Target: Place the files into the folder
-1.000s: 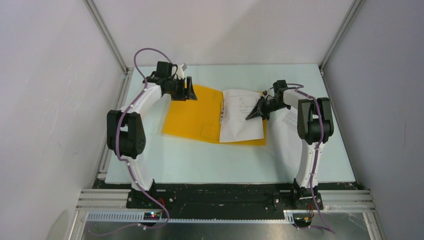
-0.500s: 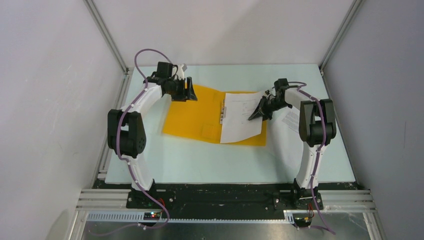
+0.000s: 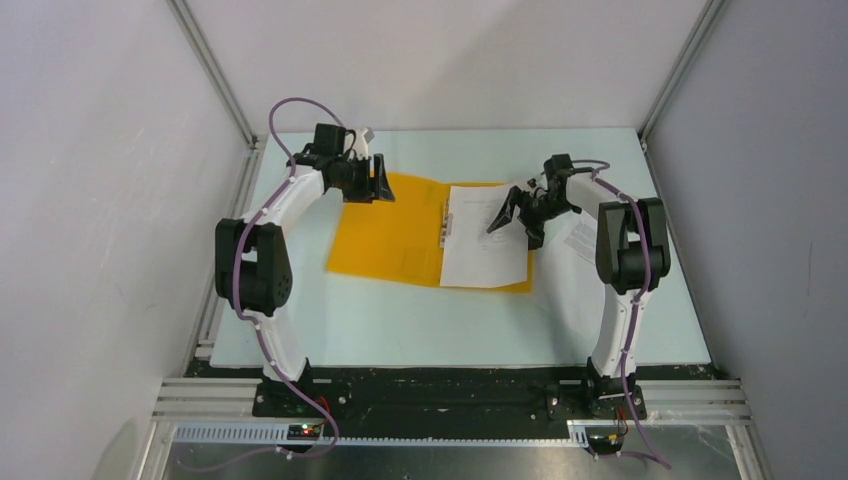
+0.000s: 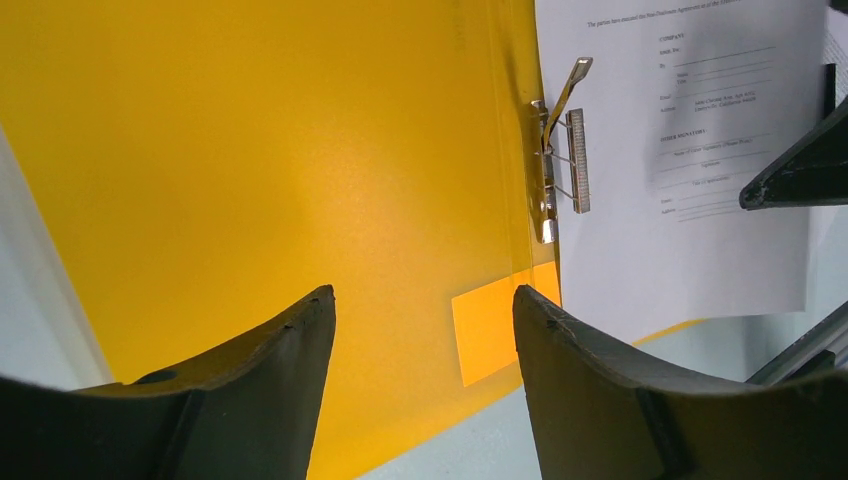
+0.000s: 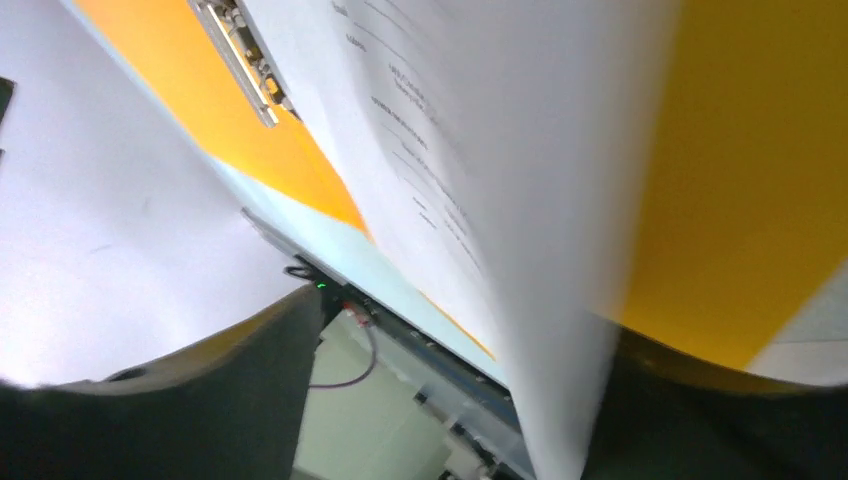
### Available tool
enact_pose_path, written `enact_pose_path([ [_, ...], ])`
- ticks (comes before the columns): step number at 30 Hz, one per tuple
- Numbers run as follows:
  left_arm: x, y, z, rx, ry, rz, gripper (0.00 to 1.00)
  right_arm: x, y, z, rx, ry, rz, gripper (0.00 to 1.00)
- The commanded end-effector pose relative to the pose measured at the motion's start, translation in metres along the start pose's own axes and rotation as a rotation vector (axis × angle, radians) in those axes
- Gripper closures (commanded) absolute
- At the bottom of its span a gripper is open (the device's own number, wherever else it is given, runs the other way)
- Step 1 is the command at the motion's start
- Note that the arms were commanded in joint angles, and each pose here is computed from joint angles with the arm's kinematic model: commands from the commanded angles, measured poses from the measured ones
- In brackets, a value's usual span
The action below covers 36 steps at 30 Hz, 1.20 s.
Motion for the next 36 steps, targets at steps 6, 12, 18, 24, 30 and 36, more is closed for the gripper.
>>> enact_pose_path([
  [6, 0.017, -0.028, -0.022, -0.043, -0.085, -0.001, 0.24, 0.075, 0.015, -0.001, 0.112, -0.198, 0.137, 0.01],
  [12, -0.002, -0.090, -0.045, -0.080, -0.115, 0.072, 0.20, 0.122, -0.024, 0.001, 0.031, -0.306, 0.206, 0.01],
  [18, -0.050, -0.191, -0.069, -0.157, -0.153, 0.275, 0.19, 0.171, -0.090, 0.000, -0.061, -0.416, 0.298, 0.00],
  [24, -0.114, -0.293, -0.053, -0.221, -0.151, 0.506, 0.18, 0.206, -0.144, -0.007, -0.116, -0.502, 0.382, 0.01],
  [30, -0.161, -0.347, -0.022, -0.182, -0.174, 0.656, 0.15, 0.224, -0.189, -0.017, -0.143, -0.544, 0.452, 0.00],
  [36, -0.192, -0.350, 0.005, -0.076, -0.147, 0.628, 0.14, 0.225, -0.220, -0.014, -0.187, -0.509, 0.537, 0.00],
])
Point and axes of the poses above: each gripper's point midway between its finger pads, its own x axis back along the fingers, its own y axis along the line the jaws close on, z = x × y, the point moved 4 cm from there along x, back along the fingers, and after that the axes turned 2 degrees about -x, right-handed, at the moved point
